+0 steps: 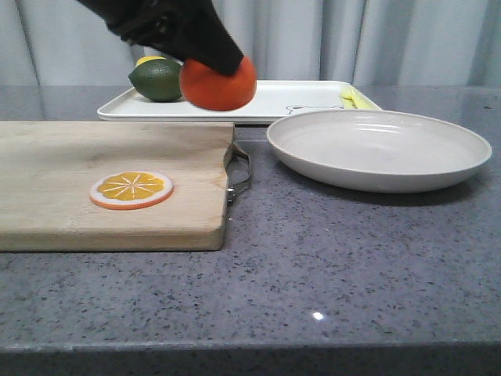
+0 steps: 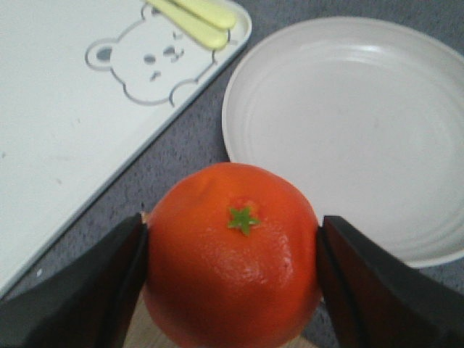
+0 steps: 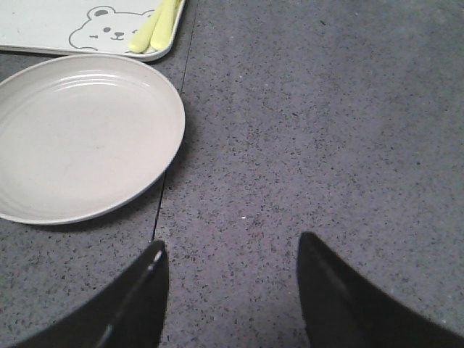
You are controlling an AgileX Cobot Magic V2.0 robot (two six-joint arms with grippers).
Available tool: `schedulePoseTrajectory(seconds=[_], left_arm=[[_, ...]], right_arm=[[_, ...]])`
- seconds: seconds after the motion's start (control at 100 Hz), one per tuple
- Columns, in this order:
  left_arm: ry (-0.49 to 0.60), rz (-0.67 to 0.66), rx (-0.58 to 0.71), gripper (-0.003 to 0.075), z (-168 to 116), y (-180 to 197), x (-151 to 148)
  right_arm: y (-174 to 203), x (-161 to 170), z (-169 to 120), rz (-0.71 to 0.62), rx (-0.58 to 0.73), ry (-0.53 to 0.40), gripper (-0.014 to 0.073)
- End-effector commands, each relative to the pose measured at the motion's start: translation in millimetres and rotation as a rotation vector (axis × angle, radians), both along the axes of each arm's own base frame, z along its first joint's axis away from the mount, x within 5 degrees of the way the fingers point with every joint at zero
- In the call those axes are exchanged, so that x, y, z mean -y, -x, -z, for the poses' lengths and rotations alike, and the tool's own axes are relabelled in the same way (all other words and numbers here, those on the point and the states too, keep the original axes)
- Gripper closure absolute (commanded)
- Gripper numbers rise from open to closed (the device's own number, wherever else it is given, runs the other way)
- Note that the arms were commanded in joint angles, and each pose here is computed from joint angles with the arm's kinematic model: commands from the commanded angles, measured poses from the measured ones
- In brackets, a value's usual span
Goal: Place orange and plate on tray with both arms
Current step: 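Lift the orange with the left gripper and carry it over the plate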
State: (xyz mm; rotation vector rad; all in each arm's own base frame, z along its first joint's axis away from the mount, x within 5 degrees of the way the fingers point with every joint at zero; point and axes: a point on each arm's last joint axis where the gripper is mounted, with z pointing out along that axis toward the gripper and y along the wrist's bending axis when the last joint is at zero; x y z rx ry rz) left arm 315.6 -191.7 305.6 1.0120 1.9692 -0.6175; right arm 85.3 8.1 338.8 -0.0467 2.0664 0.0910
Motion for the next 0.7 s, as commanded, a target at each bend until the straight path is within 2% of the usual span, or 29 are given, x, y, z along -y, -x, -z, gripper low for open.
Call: schedulePoseTrajectory(seconds=[0.0, 0.16, 0.32, 0.5, 0.69], left_arm=[[0.097, 0.015, 0.090, 0.0479, -43, 11, 9], [0.122, 0.069, 0.135, 0.0479, -55, 17, 35], [0.132, 0.099, 0.163, 0.0479, -52, 21, 66], [0.115, 0.146, 0.137, 0.0479, -30, 19, 102], [0.086, 0.140, 0.109, 0.0479, -5, 13, 119]], right_arm=[[-4, 0, -15, 0.005, 0.087, -0.001, 0.0179], [-4, 0, -15, 0.005, 0.087, -0.001, 0.0179], [-4, 0, -15, 0.005, 0.087, -0.001, 0.0179], [-4, 0, -15, 0.005, 0.087, -0.001, 0.0179], [-4, 0, -15, 0.005, 0.087, -0.001, 0.0179]])
